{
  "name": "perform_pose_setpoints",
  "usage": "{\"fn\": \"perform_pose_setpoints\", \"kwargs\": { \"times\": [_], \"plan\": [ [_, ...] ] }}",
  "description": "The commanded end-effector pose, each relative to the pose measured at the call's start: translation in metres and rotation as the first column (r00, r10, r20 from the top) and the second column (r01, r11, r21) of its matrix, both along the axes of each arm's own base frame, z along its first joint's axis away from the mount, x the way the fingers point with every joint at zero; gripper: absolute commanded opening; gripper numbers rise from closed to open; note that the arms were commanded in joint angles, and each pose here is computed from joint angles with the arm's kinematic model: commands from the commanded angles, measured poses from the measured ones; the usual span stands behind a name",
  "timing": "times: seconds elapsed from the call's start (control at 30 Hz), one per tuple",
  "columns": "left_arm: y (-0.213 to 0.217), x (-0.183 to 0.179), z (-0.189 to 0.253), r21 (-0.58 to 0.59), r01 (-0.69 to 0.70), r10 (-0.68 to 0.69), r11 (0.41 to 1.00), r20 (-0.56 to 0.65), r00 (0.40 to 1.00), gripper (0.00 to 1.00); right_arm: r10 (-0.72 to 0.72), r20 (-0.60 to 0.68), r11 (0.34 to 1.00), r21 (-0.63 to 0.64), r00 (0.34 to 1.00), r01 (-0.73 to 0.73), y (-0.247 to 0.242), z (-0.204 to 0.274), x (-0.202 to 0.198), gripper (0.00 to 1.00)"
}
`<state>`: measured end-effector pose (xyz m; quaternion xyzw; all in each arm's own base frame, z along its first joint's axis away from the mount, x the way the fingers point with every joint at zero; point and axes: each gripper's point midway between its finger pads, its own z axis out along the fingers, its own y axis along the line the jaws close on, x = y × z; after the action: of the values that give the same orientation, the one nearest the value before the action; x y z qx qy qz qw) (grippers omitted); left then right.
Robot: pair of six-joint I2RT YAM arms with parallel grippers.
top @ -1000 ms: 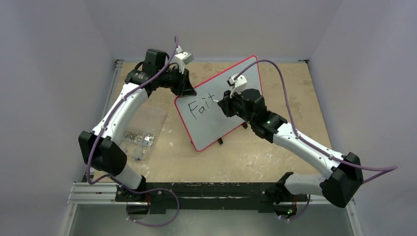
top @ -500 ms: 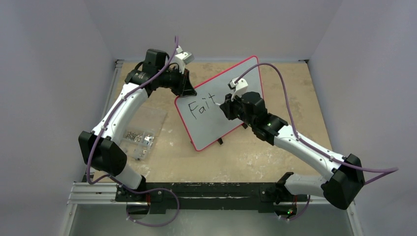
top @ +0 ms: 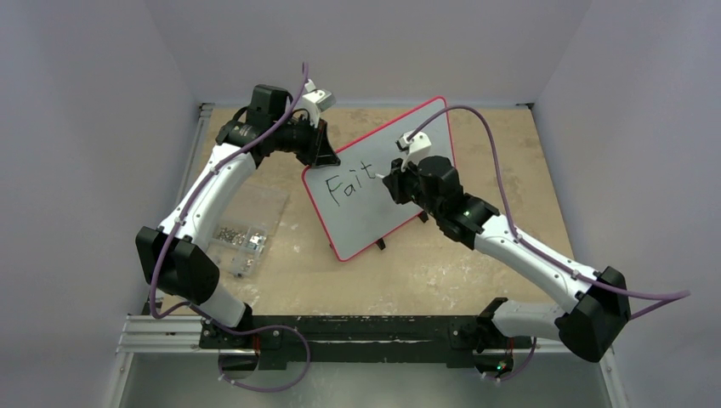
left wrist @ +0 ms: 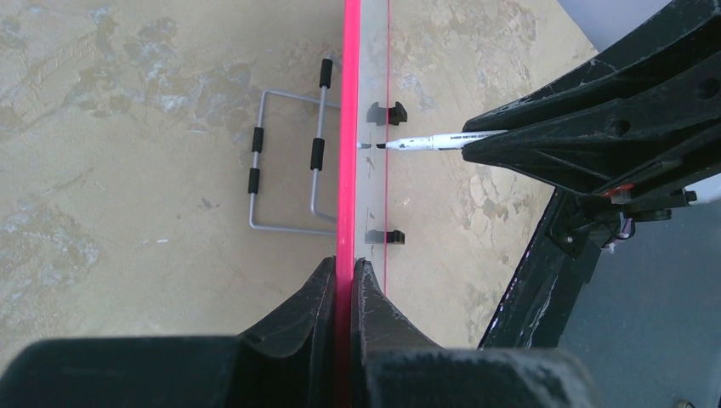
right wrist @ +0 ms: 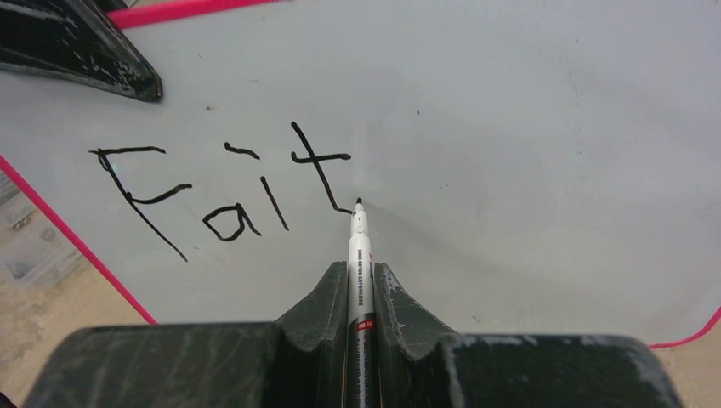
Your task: Write a sentence on the whiteboard
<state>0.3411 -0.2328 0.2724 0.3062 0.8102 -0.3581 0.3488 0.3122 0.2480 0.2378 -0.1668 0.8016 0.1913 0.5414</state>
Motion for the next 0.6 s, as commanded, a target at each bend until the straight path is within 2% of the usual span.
{"fn": "perform_pose_setpoints", "kwargs": {
  "times": [0.0,0.33,0.57],
  "plan": [
    [0.008,0.011,0.021,0.021,-0.027,0.024,0.999,0.143,0.989,0.0,-0.027,0.086,0.999,0.04,0.996,0.024,0.0,0.04,0.011,0.0],
    [0.008,0.012,0.02,0.023,-0.028,0.024,0.999,0.142,0.99,0.0,-0.026,0.109,0.997,0.076,0.994,0.017,-0.002,0.059,0.006,0.0],
    [0.008,0.011,0.02,0.024,-0.027,0.024,0.999,0.142,0.99,0.0,-0.092,0.146,0.992,0.093,0.985,0.079,-0.009,0.072,0.017,0.0]
  ]
}}
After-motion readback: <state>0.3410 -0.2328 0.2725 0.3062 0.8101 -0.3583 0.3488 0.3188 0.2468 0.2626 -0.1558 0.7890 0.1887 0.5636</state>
